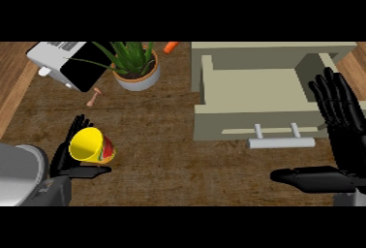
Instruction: Pick up the cup, place it into the drawer and close the drawer
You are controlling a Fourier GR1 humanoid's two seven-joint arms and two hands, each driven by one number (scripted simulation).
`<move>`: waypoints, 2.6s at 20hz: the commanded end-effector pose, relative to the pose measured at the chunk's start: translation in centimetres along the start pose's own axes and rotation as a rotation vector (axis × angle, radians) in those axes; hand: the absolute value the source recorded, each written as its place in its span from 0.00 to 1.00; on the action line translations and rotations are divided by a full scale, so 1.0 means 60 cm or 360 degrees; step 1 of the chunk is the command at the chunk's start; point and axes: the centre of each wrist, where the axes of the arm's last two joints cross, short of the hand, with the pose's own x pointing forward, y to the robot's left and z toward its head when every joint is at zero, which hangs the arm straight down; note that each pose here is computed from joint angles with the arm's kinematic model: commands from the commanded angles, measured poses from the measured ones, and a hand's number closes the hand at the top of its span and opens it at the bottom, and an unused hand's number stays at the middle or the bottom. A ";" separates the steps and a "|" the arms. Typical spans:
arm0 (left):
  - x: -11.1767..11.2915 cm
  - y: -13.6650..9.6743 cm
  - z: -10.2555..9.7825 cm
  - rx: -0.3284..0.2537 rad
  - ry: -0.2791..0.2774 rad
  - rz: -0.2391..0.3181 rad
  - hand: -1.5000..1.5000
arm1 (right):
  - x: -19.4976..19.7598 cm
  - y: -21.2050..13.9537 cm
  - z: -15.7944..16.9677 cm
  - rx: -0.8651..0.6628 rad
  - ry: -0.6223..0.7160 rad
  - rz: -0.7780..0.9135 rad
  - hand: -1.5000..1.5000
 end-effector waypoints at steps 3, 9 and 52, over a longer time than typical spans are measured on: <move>-0.008 -0.017 0.000 -0.0184 -0.0169 0.0306 1.00 | -0.002 -0.008 -0.013 0.0025 0.0004 -0.0022 0.00; -0.011 -0.048 -0.019 -0.0307 -0.0184 0.0490 1.00 | -0.004 -0.009 -0.009 0.0003 0.0013 -0.0006 0.00; 0.379 -0.413 -0.283 -0.0479 -0.0764 0.0057 1.00 | -0.010 -0.041 0.007 -0.0082 0.0067 0.0042 0.00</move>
